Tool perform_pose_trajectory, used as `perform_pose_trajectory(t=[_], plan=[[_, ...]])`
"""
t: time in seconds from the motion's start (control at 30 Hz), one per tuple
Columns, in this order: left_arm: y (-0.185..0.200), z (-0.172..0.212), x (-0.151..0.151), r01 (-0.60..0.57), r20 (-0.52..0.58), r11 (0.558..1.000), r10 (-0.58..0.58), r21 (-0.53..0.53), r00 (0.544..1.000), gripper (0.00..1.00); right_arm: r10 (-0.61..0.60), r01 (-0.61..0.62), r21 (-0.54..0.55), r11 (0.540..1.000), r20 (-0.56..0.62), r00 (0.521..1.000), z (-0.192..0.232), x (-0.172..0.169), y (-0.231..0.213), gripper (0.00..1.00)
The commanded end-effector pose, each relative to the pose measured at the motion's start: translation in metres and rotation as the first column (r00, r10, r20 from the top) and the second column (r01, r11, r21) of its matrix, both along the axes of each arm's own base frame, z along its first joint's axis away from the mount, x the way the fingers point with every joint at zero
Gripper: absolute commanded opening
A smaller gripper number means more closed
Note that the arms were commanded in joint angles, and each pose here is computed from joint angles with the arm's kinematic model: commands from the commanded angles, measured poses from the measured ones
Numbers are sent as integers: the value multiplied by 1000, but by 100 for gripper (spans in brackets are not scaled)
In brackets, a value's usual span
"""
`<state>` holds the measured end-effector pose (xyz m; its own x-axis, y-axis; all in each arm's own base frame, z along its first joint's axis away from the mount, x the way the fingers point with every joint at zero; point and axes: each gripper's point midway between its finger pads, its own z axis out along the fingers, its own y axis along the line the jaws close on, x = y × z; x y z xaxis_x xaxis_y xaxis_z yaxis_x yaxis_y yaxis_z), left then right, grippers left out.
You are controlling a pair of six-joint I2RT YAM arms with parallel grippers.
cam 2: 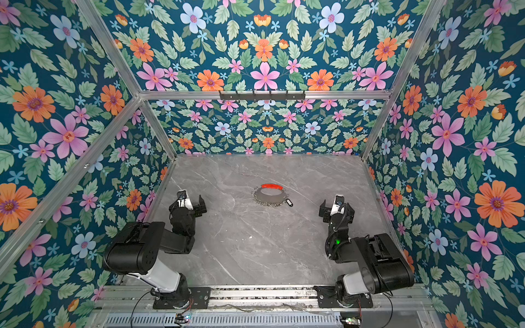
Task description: Put the keys on the keyring
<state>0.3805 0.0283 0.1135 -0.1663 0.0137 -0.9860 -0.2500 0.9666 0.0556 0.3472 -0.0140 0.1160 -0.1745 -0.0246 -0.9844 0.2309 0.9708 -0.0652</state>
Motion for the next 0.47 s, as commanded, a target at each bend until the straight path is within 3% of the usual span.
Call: perform_pose_trajectory(t=[0.0, 0.23, 0.43], plan=[[-1, 1, 1, 2, 3, 1000, -2, -8, 1000, 100, 2, -2, 3, 1000, 51, 999, 13, 3, 1, 99], [-1, 0, 1, 3, 1, 1000, -3, -9, 1000, 100, 24, -24, -1, 1000, 19, 1000, 11, 8, 5, 99], [-1, 0, 1, 4, 2, 1000, -4, -10, 1000, 100, 87, -85, 29, 996, -91, 992, -1, 21, 11, 99]])
